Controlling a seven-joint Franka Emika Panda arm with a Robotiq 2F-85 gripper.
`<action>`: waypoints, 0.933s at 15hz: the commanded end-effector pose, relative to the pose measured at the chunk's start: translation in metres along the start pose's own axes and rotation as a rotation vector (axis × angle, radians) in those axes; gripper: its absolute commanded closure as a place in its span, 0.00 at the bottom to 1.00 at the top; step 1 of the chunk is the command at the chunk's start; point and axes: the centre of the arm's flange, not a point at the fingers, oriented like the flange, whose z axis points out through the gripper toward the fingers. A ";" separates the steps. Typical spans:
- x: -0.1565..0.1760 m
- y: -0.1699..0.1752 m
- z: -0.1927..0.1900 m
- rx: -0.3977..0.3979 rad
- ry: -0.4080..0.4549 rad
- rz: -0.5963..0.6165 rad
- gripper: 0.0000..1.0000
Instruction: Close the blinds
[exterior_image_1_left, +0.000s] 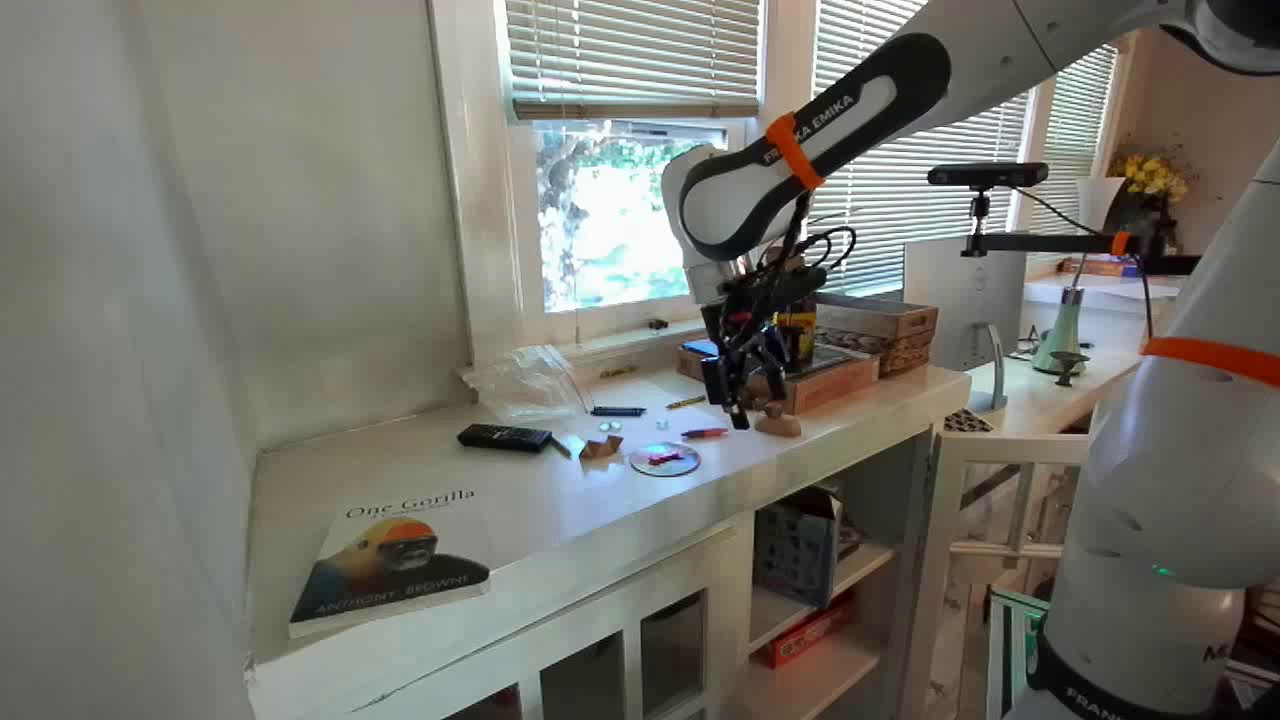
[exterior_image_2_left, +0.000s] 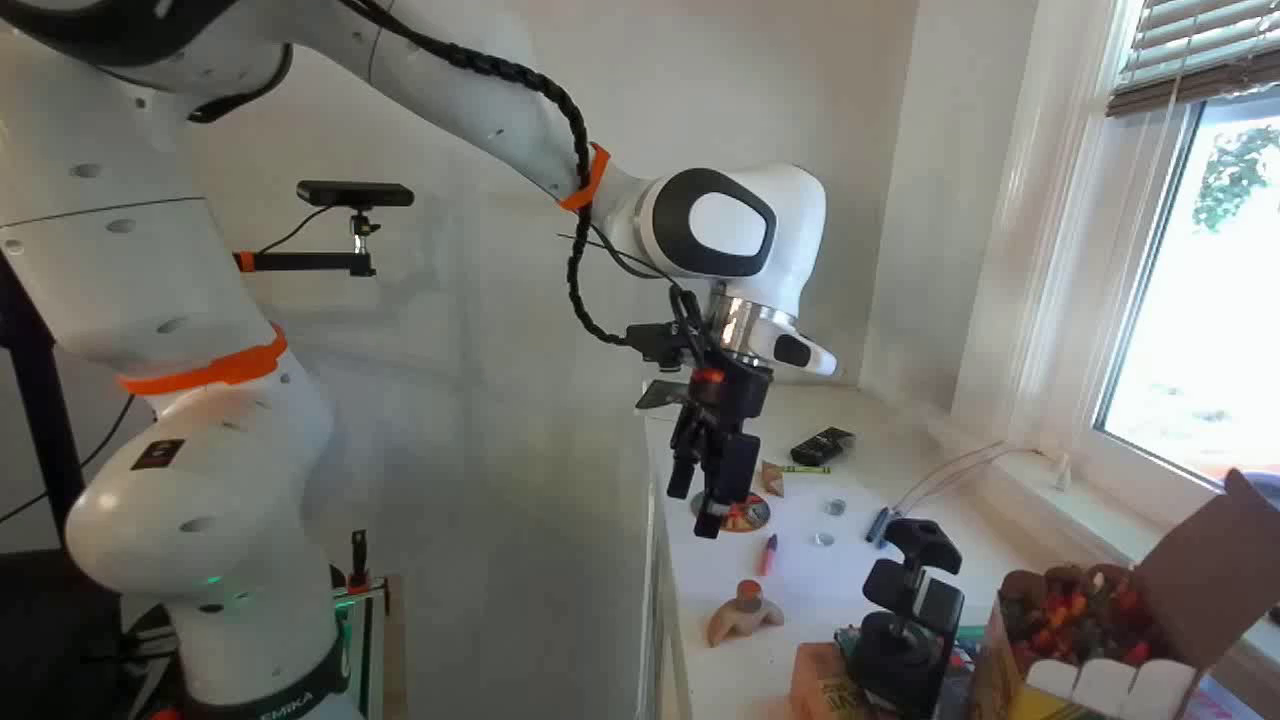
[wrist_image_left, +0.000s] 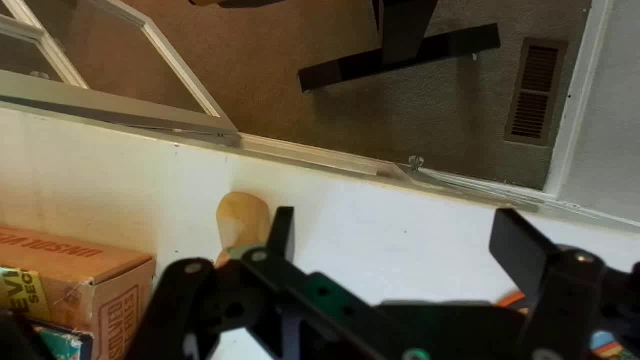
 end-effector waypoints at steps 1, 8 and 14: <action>0.000 0.000 0.000 0.000 0.000 0.000 0.00; 0.004 0.001 -0.004 -0.016 0.013 0.004 0.00; 0.031 0.012 -0.069 -0.046 0.194 0.069 0.00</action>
